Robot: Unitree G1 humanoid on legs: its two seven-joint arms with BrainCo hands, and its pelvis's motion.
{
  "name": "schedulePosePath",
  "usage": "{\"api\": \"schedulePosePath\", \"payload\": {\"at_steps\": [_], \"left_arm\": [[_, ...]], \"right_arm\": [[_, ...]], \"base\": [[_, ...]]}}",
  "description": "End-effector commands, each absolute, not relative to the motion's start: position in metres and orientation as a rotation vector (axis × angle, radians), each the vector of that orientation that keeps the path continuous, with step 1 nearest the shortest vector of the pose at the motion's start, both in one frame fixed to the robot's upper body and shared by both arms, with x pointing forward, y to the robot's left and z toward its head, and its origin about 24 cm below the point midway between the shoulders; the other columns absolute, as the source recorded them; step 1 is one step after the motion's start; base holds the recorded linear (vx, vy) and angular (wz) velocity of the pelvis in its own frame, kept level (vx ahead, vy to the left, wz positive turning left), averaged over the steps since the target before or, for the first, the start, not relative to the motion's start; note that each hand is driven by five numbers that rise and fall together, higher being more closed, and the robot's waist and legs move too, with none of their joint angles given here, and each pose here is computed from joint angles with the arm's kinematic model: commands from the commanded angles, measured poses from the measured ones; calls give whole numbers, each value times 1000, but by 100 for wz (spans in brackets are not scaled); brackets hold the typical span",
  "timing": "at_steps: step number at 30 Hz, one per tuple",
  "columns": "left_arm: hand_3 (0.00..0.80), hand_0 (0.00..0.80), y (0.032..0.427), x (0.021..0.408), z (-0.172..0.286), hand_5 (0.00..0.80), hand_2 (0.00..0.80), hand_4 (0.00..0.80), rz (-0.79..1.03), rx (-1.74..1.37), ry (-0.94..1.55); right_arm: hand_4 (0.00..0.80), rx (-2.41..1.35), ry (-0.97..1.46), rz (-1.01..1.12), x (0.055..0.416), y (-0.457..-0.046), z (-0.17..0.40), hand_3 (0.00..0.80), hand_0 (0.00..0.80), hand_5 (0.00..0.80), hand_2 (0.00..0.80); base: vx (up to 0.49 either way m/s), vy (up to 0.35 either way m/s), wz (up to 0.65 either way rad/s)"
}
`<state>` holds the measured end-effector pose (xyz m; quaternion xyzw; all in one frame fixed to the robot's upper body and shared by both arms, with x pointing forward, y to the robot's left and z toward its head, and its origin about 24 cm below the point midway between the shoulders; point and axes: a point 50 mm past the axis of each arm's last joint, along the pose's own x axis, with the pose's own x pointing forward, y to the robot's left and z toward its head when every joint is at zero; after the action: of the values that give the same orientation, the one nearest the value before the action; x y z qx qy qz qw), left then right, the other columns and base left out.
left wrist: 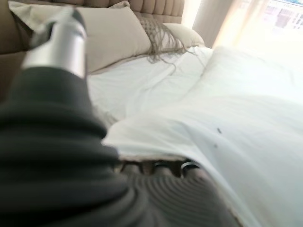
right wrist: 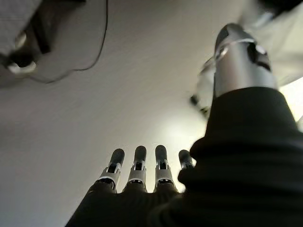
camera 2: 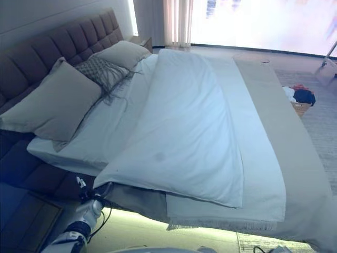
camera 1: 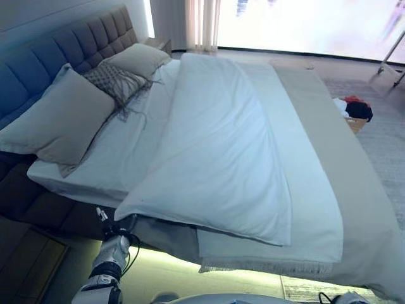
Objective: Make the bed neatly
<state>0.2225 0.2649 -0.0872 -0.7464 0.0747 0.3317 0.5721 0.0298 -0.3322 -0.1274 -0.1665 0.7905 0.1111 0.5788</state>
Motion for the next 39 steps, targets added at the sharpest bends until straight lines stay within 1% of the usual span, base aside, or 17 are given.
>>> {"api": "schedulePosePath", "payload": {"at_steps": [1, 4, 8, 13, 19, 23, 25, 27, 30, 35, 39], "left_arm": [[0, 0, 375, 222, -18, 0, 0, 0, 751, -1569, -267], [0, 0, 390, 210, -12, 0, 0, 0, 786, -1576, -317], [0, 0, 403, 202, -3, 0, 0, 0, 805, -1550, -382], [0, 0, 426, 196, 28, 0, 0, 0, 779, -1513, -508], [0, 0, 451, 202, 92, 0, 0, 0, 660, -1406, -698], [0, 0, 470, 194, 123, 0, 0, 0, 667, -1348, -789], [0, 0, 480, 186, 134, 0, 0, 0, 703, -1330, -831], [0, 0, 495, 169, 148, 0, 0, 0, 769, -1298, -885], [0, 0, 510, 143, 151, 0, 0, 0, 871, -1273, -930], [0, 0, 524, 101, 134, 0, 0, 0, 1049, -1274, -951], [0, 0, 525, 79, 115, 0, 0, 0, 1159, -1293, -929]], "right_arm": [[0, -352, 1929, 138, 5, -341, -124, 0, 0, 0, 0], [0, -263, 1945, 59, -14, -346, -121, 0, 0, 0, 0], [0, -231, 1929, 43, -18, -343, -123, 0, 0, 0, 0], [0, -207, 1868, 83, -2, -330, -131, 0, 0, 0, 0], [0, -199, 1826, 91, 11, -317, -137, 0, 0, 0, 0], [0, -197, 1797, 79, 18, -317, -137, 0, 0, 0, 0], [0, -190, 1793, 81, 19, -317, -137, 0, 0, 0, 0], [0, -171, 1790, 66, 19, -318, -136, 0, 0, 0, 0], [0, -153, 1801, 54, 15, -320, -135, 0, 0, 0, 0], [0, -129, 1828, 36, 3, -321, -135, 0, 0, 0, 0], [0, -124, 1830, 43, 1, -322, -134, 0, 0, 0, 0]], "base": [[0, 31, -5], [3, 22, -1], [0, 0, 0], [-14, 26, 4], [-36, 3, 7], [-34, -12, -1], [-29, -4, -6], [-27, 5, -5], [-19, 15, -2], [-33, 28, -8], [-22, 28, -9]]}}
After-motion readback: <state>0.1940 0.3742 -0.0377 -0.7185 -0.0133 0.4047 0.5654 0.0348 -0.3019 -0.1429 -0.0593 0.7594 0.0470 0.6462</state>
